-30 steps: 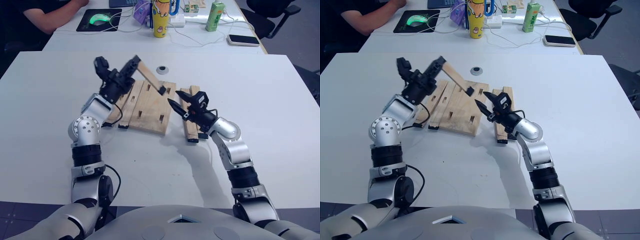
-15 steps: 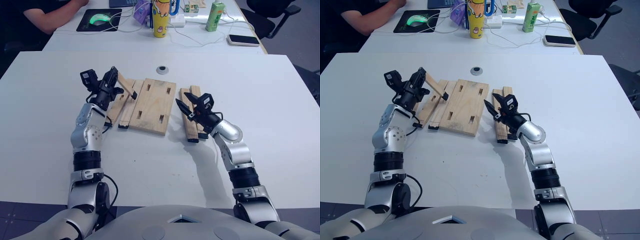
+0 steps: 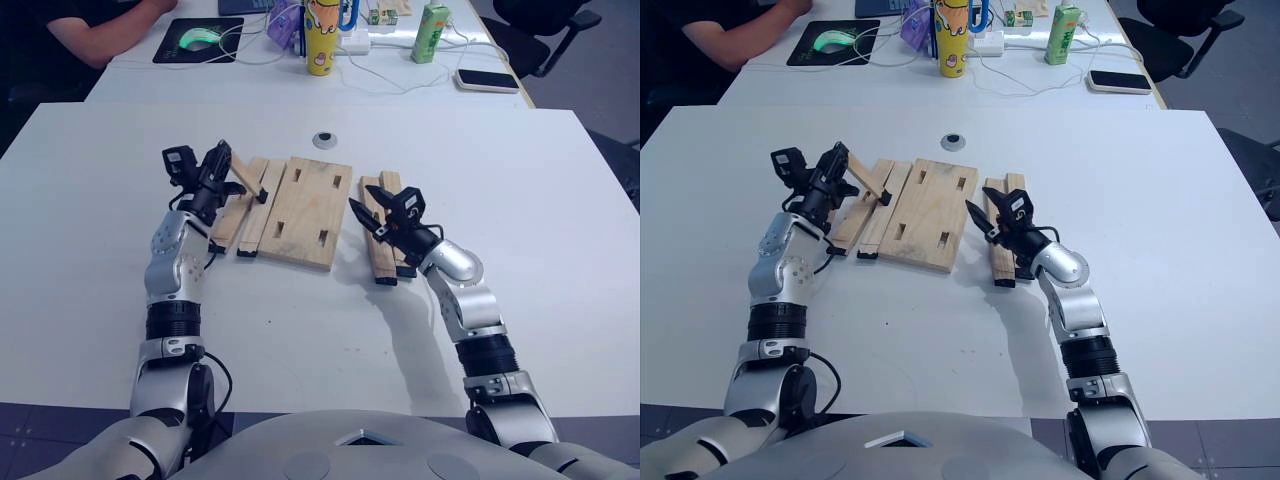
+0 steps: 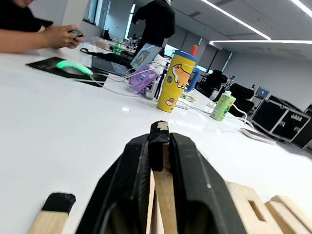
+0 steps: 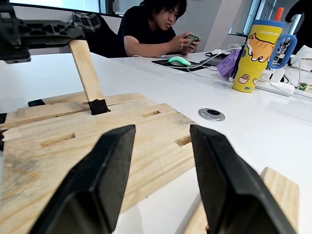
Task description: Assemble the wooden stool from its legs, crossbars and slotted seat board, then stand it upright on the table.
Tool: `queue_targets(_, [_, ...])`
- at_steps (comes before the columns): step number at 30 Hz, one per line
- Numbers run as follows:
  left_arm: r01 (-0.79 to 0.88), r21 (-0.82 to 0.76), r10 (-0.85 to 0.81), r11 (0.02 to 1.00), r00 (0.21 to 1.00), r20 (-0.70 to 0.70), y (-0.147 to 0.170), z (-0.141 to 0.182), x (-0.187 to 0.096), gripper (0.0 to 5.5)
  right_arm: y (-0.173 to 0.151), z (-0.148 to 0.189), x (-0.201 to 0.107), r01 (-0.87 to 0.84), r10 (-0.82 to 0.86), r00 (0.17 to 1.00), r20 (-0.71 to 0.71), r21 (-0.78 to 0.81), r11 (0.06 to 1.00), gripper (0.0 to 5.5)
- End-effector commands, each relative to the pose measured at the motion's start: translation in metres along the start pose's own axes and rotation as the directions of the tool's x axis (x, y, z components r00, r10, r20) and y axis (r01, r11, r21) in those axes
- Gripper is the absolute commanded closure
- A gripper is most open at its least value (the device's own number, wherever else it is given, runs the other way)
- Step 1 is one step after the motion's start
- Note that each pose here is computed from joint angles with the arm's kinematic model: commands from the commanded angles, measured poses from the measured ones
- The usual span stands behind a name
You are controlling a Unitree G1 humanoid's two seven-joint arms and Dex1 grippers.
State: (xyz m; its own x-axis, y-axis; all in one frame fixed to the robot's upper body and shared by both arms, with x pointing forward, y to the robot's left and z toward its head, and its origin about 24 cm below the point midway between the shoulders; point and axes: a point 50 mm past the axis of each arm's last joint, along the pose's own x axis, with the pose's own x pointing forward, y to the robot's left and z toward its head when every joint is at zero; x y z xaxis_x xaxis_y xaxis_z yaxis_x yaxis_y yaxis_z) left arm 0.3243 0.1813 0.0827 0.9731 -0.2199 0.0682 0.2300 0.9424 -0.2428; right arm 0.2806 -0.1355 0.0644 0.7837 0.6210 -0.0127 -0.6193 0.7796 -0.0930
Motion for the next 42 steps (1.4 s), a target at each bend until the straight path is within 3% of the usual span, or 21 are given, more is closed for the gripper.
queue_targets(1, [-0.016,0.098,0.029,0.995,0.990,-0.141,-0.004,-0.030,-0.006,5.03,0.004,0.003,0.003,-0.020,0.020,1.000,-0.008,-0.029,0.999,3.43])
queue_targets(10, [0.004,0.253,0.063,0.968,0.964,-0.258,-0.002,-0.051,-0.011,5.03,0.010,0.005,0.006,-0.042,0.042,0.999,-0.011,-0.043,0.998,3.43])
queue_targets(15, [0.036,0.224,0.032,0.974,0.957,-0.290,-0.008,-0.066,-0.020,5.03,0.012,0.005,0.006,-0.052,0.051,0.998,-0.023,-0.064,0.997,3.43])
queue_targets(30, [-0.005,0.248,0.053,0.969,0.981,-0.185,-0.014,-0.060,-0.023,5.03,0.012,0.007,0.010,-0.065,0.064,0.998,-0.017,-0.072,0.995,3.43])
queue_targets(31, [-0.009,0.260,0.055,0.966,0.984,-0.170,-0.014,-0.058,-0.022,4.66,0.012,0.007,0.010,-0.064,0.063,0.998,-0.017,-0.070,0.996,3.43])
queue_targets(37, [-0.004,0.282,0.020,0.959,0.998,-0.054,-0.020,-0.036,-0.016,3.86,0.014,0.006,0.010,-0.071,0.070,0.997,-0.018,-0.071,0.995,3.43])
queue_targets(42, [-0.068,0.296,0.052,0.953,0.997,0.061,-0.014,-0.014,-0.015,3.51,0.016,0.005,0.012,-0.067,0.067,0.998,-0.010,-0.058,0.996,3.43])
